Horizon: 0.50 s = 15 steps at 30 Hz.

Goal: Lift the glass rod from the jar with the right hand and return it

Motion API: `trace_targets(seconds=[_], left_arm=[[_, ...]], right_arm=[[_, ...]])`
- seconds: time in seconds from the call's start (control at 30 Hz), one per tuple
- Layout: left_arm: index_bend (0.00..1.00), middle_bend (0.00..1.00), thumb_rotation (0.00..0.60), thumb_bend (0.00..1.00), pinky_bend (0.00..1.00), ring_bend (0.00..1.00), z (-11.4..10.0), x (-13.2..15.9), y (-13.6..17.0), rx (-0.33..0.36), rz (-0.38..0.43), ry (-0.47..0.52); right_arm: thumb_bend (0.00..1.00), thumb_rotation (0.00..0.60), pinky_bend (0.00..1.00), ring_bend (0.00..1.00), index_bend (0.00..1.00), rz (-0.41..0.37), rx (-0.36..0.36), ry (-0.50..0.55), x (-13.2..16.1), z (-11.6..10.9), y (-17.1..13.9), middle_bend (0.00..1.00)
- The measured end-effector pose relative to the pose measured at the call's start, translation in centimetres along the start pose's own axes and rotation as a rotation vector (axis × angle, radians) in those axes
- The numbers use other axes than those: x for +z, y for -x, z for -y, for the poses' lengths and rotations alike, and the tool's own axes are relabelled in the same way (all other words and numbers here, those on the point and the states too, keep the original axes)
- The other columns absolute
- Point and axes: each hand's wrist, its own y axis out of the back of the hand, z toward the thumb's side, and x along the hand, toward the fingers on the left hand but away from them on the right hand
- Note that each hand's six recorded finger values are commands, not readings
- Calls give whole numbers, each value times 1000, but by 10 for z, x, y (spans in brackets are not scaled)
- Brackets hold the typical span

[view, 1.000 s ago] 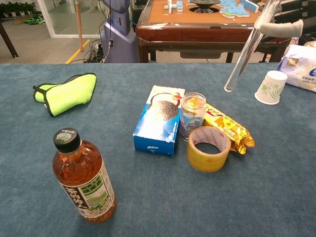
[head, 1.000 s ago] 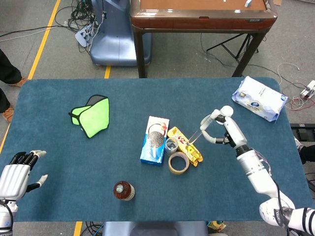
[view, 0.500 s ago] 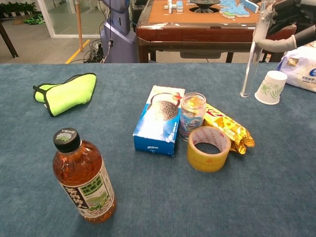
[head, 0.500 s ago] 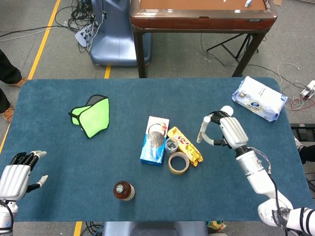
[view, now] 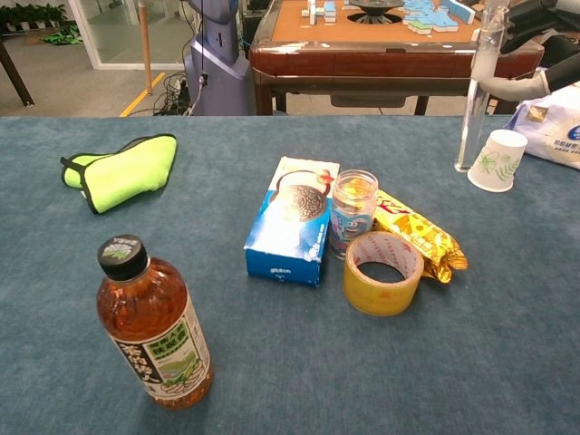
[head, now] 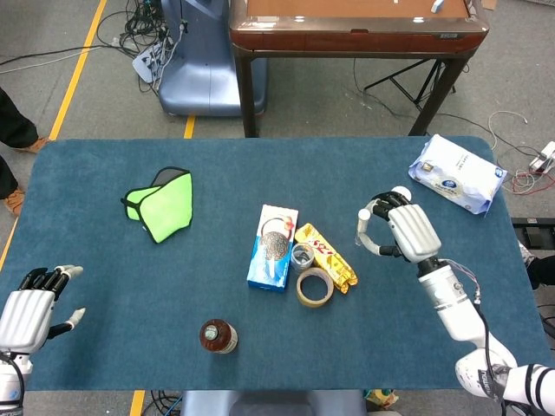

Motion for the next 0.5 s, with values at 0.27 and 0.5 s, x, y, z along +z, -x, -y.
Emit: trace_targets(seconds=[0.27, 0.5], left_arm=[[252, 253, 600, 239, 161, 312, 0, -1, 1, -2, -3, 0], [252, 253, 600, 239, 161, 312, -2, -2, 2, 3, -6, 0]], right_arm=[[543, 600, 194, 256, 669, 3, 49, 188, 9, 10, 1, 440], [543, 600, 194, 256, 669, -45, 74, 292, 28, 15, 8, 442]])
